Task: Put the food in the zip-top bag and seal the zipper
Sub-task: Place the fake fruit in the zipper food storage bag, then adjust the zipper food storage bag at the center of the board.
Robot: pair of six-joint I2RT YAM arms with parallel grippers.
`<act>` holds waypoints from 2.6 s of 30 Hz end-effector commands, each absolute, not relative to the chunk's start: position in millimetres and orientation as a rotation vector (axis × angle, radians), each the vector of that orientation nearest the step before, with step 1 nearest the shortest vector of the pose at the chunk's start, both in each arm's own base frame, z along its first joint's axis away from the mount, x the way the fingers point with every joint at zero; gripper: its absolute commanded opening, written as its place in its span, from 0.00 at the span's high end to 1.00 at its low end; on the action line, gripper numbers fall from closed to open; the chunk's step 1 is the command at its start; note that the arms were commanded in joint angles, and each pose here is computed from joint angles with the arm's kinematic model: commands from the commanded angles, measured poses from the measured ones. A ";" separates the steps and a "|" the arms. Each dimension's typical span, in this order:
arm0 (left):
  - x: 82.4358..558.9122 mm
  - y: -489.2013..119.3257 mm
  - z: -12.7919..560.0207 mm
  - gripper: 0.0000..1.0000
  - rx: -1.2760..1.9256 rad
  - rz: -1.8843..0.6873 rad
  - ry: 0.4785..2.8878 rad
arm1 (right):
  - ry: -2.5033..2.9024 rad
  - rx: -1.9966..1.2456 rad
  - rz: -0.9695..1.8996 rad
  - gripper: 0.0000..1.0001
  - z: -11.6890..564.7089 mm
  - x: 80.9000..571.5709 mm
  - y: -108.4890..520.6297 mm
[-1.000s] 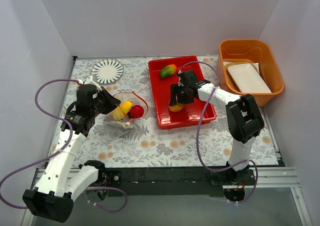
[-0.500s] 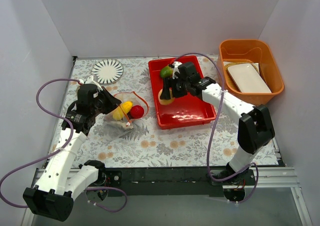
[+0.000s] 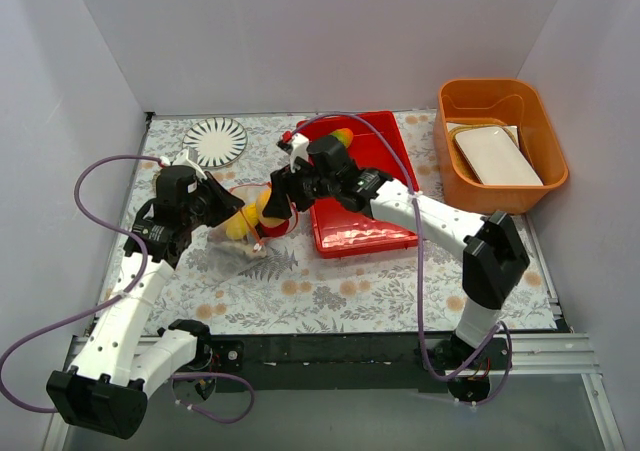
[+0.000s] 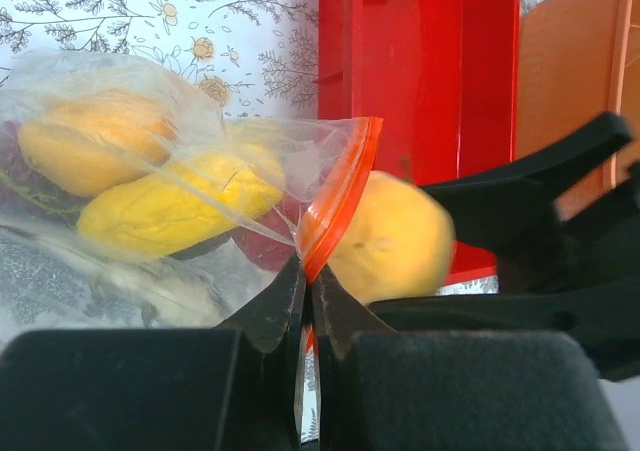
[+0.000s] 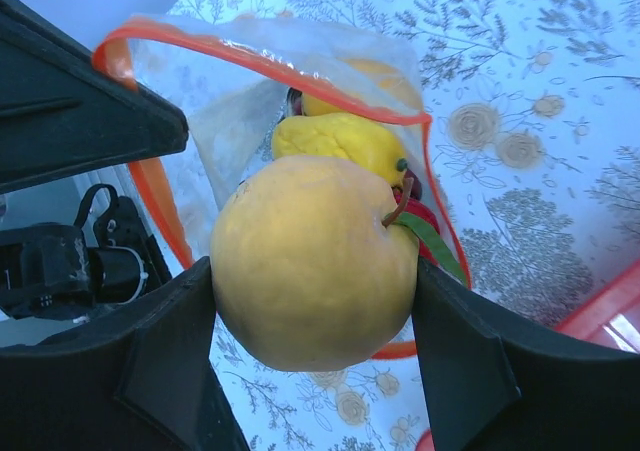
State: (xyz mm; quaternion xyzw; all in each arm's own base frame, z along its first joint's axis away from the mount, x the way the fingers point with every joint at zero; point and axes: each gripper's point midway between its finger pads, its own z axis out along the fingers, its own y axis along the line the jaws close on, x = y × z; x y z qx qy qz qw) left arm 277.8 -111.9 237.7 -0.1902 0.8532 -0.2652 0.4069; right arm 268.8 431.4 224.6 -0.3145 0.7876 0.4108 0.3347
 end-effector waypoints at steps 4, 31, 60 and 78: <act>277.8 -109.9 269.1 1.00 -0.454 -0.686 2.075 | 1.979 -0.902 1.192 0.51 231.3 255.1 476.0; 270.6 -100.2 304.1 1.00 -0.467 -0.664 1.994 | 1.904 -1.066 1.360 0.32 232.5 252.0 534.2; 273.6 -87.3 304.0 1.00 -0.543 -0.609 1.950 | 2.044 -0.785 0.843 0.17 229.8 298.1 401.8; 274.1 -85.6 300.3 0.99 -0.544 -0.595 1.957 | 2.117 -0.864 1.029 0.99 203.9 285.3 423.9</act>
